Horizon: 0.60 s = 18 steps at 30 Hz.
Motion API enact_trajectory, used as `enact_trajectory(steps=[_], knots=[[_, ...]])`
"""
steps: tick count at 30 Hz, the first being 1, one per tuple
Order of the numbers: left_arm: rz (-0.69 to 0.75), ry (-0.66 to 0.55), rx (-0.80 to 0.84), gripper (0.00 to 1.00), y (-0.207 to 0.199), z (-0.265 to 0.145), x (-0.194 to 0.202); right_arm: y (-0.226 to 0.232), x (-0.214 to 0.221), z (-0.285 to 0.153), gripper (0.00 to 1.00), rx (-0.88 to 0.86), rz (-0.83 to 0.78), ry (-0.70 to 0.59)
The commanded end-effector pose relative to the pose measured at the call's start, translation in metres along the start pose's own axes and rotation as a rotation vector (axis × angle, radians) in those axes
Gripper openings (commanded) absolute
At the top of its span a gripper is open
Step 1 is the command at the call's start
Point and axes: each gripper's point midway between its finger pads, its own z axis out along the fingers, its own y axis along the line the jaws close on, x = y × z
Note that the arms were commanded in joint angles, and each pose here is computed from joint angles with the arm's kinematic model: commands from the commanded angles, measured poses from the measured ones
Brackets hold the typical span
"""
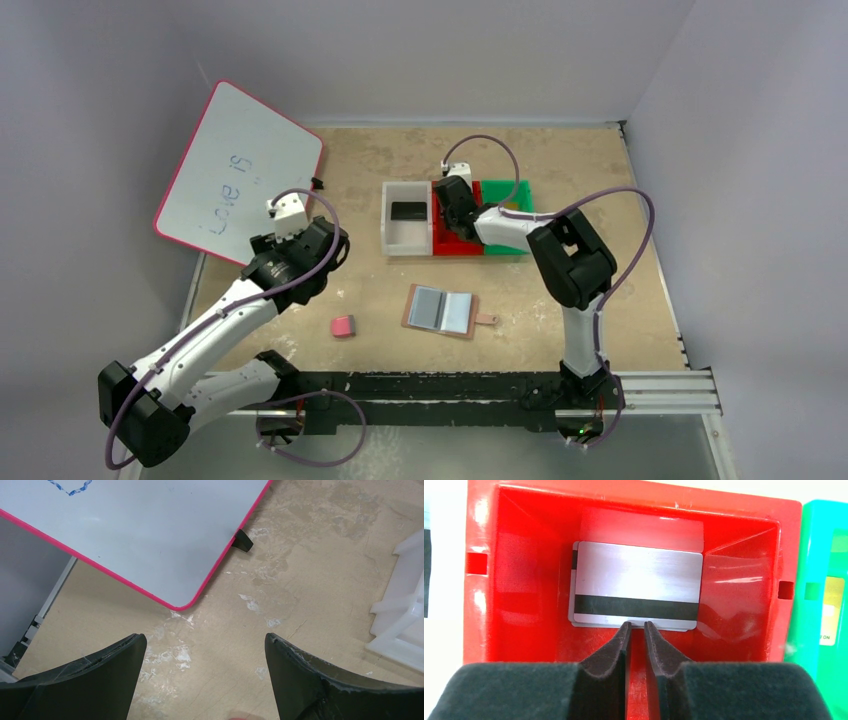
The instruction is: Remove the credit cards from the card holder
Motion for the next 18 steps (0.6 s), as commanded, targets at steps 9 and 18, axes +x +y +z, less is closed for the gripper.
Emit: enact_trajectory(steps=[9, 18], knots=[[-0.015, -0.016, 0.008, 0.89, -0.002, -0.002, -0.010, 0.004, -0.093, -0.084, 0.36, -0.173, 0.045, -0.205], [-0.017, -0.014, 0.013, 0.89, -0.003, -0.003, -0.010, -0.025, -0.107, -0.163, 0.67, -0.234, 0.217, -0.281]])
